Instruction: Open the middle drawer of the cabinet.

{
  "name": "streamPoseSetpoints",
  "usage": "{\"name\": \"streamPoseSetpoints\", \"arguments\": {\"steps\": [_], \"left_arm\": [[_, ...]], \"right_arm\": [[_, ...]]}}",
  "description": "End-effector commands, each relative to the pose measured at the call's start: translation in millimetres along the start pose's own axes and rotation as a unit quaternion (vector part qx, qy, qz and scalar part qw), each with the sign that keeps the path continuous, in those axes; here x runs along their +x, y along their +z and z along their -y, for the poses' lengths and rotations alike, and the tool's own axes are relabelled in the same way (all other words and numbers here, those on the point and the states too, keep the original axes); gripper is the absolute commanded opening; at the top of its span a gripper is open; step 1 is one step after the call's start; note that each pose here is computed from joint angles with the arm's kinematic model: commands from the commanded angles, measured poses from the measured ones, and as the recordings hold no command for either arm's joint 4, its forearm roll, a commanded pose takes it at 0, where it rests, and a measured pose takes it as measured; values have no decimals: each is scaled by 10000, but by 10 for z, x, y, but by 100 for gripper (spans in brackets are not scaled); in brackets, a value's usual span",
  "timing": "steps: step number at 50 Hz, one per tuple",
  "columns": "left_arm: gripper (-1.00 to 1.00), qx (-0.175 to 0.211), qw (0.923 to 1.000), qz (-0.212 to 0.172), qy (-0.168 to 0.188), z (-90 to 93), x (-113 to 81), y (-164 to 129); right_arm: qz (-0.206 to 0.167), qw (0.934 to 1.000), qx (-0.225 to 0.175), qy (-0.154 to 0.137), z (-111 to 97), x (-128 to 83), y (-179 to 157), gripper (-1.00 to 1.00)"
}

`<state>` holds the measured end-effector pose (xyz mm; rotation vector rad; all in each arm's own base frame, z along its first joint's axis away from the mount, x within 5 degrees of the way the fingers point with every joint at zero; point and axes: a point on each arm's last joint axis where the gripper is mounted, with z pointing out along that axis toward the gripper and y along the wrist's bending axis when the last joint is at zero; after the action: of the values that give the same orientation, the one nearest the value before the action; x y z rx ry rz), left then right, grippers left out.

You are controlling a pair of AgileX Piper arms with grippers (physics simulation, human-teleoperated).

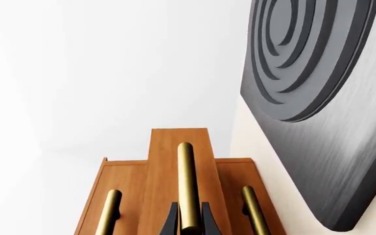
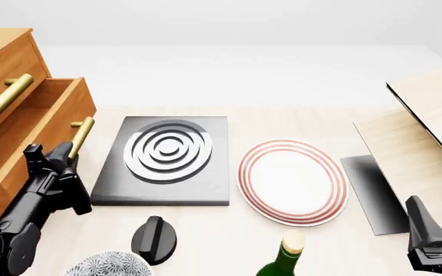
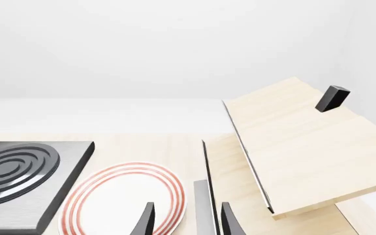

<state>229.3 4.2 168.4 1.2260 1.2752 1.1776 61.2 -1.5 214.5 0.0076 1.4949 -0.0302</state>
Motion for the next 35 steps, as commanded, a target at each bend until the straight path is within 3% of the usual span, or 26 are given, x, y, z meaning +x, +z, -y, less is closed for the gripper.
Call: {"name": "streamPoseSetpoints", "arguments": {"steps": [1,7,8,35], "left_arm": [[-100,-227,9996,124,-92,-70,-59,19],[-100,-238,9996,136,-101,-75,-64,13],[100,-260,9995,141,-86,-85,-67,13],[100,-324,9991,271,-54,-116,-125,-32]], "right_arm": [[17,10000,-15,21,-2,1,-16,100],[18,10000,-13,22,-2,2,-18,100],[18,10000,-13,22,-2,2,-18,100],[18,10000,-13,22,-2,2,-20,100]]}}
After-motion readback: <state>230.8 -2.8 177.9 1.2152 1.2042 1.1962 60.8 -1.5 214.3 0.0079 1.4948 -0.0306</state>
